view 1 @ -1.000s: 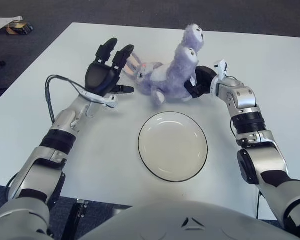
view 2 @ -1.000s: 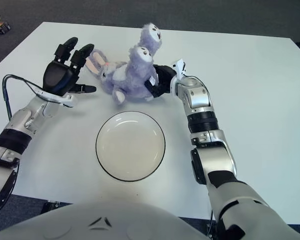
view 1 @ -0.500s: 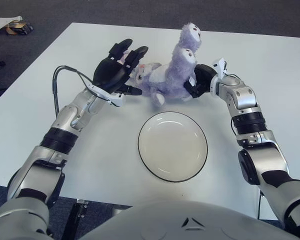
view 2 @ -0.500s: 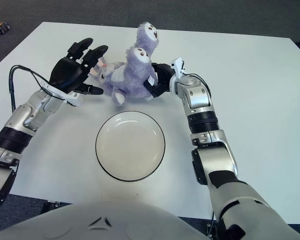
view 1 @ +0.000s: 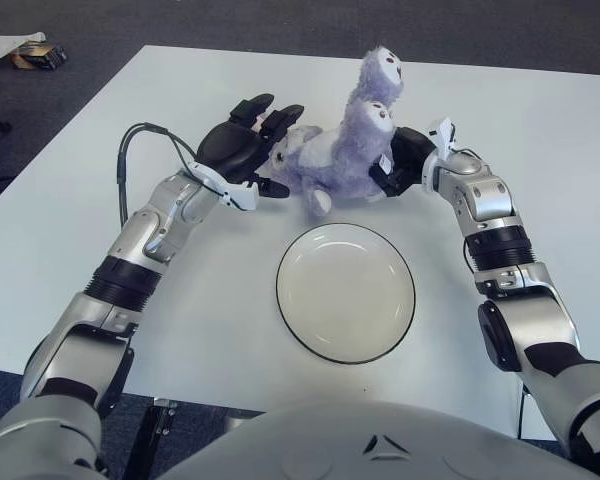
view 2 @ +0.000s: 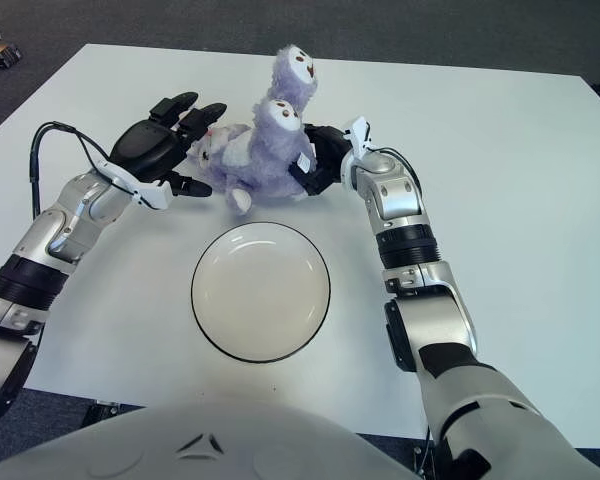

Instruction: Put the doll into the plate.

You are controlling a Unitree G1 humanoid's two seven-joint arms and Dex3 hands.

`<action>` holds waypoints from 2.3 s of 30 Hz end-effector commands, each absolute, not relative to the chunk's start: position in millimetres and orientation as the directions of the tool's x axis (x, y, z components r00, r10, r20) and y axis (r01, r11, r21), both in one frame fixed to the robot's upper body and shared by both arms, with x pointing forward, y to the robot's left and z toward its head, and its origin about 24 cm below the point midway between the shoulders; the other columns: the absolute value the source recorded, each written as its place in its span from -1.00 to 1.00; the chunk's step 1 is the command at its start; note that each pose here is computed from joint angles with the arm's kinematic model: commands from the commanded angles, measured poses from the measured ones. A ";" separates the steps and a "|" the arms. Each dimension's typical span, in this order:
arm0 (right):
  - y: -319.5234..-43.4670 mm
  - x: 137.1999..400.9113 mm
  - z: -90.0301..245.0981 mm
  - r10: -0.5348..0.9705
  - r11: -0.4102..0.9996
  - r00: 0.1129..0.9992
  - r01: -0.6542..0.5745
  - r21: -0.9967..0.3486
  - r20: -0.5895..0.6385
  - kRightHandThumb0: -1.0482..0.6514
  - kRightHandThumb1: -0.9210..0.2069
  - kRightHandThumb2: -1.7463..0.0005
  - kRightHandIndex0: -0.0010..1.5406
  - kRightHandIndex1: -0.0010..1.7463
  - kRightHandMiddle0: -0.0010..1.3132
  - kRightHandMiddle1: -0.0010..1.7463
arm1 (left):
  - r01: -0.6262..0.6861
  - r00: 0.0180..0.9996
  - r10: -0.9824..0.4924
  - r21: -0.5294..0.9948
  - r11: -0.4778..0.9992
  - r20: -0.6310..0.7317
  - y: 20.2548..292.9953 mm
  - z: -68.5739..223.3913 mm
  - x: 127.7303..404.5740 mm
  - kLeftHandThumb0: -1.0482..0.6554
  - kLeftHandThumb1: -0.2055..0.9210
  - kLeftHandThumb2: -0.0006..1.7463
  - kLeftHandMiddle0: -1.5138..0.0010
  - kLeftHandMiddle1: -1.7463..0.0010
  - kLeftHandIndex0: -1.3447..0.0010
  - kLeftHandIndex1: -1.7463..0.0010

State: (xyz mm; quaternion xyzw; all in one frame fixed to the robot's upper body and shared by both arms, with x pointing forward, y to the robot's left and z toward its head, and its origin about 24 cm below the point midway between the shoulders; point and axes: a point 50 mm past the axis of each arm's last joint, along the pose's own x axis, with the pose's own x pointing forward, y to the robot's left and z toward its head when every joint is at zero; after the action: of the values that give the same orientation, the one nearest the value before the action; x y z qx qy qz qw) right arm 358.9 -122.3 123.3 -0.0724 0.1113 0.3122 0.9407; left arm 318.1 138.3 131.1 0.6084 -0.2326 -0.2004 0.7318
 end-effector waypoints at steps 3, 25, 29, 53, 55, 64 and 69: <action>-123.2 356.9 123.7 0.581 0.786 0.778 -0.613 -0.083 -0.241 0.23 0.56 -0.75 0.22 0.64 -0.10 1.00 | 0.122 0.819 -0.574 0.979 0.162 -0.007 135.7 126.7 325.7 -1.00 0.98 -0.69 1.00 0.90 1.00 0.85; -121.3 349.2 124.9 0.649 0.749 0.738 -0.662 -0.017 -0.183 0.23 0.61 -0.85 0.17 0.83 -0.08 1.00 | 0.229 0.835 -0.538 0.961 0.153 -0.114 124.3 113.6 338.1 -1.00 0.93 -0.71 0.86 0.91 1.00 0.91; -120.5 347.3 125.4 0.654 0.743 0.732 -0.669 -0.017 -0.189 0.23 0.70 -0.96 0.17 0.96 -0.03 1.00 | 0.228 0.839 -0.533 0.959 0.169 -0.106 121.3 112.0 339.8 -1.00 0.93 -0.71 0.87 0.91 1.00 0.95; -118.1 338.5 122.7 0.703 0.698 0.680 -0.716 0.022 -0.210 0.23 0.64 -0.86 0.20 0.78 -0.06 1.00 | 0.043 0.835 -0.535 0.954 0.298 0.129 109.3 115.9 342.9 -1.00 0.91 -0.72 0.88 0.85 1.00 0.90; -117.9 338.0 123.1 0.708 0.693 0.673 -0.721 0.023 -0.214 0.23 0.65 -0.82 0.25 0.68 -0.04 1.00 | 0.018 0.827 -0.537 0.948 0.318 0.165 107.9 115.2 342.2 -1.00 0.91 -0.72 0.93 0.86 1.00 0.94; -118.1 335.4 125.3 0.716 0.684 0.663 -0.729 0.027 -0.220 0.23 0.65 -0.74 0.33 0.43 0.04 1.00 | -0.072 0.800 -0.530 0.922 0.380 0.281 104.7 109.7 340.4 -1.00 0.92 -0.72 1.00 0.98 1.00 1.00; -118.4 334.4 126.0 0.716 0.682 0.659 -0.731 0.027 -0.228 0.23 0.65 -0.73 0.33 0.39 0.06 1.00 | -0.098 0.789 -0.526 0.910 0.403 0.318 103.3 107.5 340.5 -0.99 0.91 -0.73 1.00 1.00 1.00 1.00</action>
State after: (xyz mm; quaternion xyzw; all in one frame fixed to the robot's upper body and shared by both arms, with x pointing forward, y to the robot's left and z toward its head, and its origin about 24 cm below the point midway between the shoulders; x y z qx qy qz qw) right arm 338.5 -122.1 125.0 -0.0431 0.1102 0.3735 0.9201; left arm 337.5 109.9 99.8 0.5329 -0.2681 -0.1423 0.7899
